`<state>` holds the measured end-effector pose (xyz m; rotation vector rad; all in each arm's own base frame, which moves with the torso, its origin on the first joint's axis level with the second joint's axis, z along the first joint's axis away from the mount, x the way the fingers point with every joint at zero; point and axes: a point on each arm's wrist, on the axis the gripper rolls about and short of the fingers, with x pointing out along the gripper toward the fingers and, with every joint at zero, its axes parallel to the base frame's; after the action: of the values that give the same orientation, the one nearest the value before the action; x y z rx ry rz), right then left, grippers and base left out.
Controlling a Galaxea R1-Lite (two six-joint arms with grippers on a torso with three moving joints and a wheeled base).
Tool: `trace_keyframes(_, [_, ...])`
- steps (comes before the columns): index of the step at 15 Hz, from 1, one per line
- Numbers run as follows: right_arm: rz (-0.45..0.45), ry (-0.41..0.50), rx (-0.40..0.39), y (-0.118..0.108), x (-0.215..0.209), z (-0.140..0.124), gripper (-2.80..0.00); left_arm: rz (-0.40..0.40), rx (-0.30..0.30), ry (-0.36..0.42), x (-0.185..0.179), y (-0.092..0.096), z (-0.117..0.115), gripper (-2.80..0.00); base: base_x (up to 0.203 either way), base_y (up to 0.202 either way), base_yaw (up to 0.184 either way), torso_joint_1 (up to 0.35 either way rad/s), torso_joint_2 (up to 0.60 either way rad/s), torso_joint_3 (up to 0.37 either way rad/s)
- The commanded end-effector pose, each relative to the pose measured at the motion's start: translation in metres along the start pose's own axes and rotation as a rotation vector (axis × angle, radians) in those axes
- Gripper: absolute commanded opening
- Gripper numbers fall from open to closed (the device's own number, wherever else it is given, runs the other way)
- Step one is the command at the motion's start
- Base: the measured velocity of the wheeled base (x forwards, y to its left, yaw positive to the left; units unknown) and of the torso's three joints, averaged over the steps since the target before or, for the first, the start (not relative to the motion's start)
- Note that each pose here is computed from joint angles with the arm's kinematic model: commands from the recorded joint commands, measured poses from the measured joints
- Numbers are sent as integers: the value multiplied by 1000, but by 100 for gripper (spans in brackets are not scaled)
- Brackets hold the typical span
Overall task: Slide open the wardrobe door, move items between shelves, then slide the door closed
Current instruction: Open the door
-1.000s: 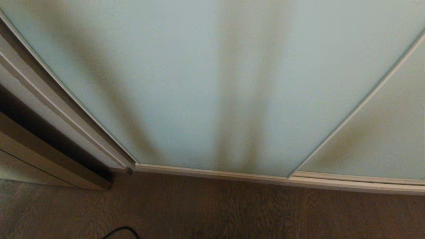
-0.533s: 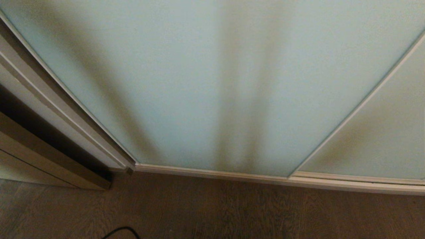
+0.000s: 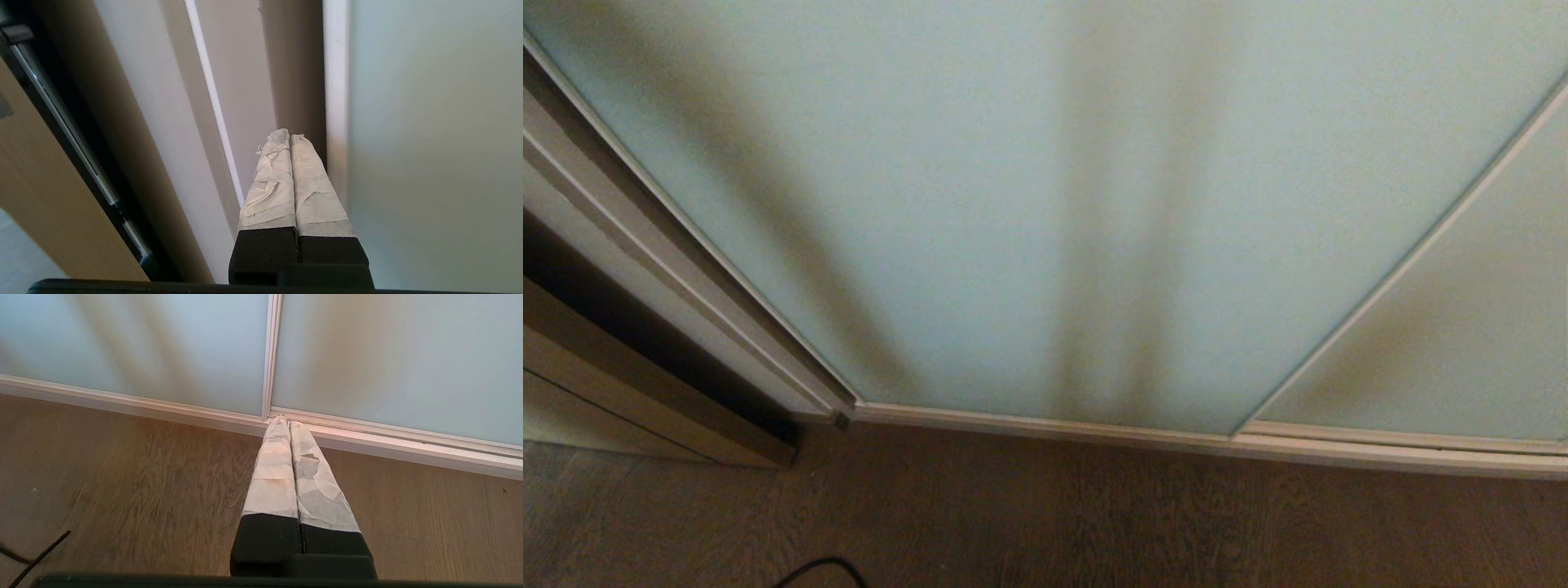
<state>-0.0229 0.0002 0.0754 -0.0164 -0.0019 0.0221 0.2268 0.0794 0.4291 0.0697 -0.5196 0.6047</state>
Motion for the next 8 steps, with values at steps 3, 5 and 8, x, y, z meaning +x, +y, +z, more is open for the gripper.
trace_keyframes(3, [1,0,0,0,0,0,-280,-54,-15,4,12,1,-7,-280,0,0,0,0,0,0])
trace_keyframes(5, [1,0,0,0,0,0,-280,-90,-17,4,14,0,-9,-280,0,0,0,0,0,0])
trace_keyframes(8, [1,0,0,0,0,0,-280,-143,-35,16,18,-3,-15,-280,0,0,0,0,0,0])
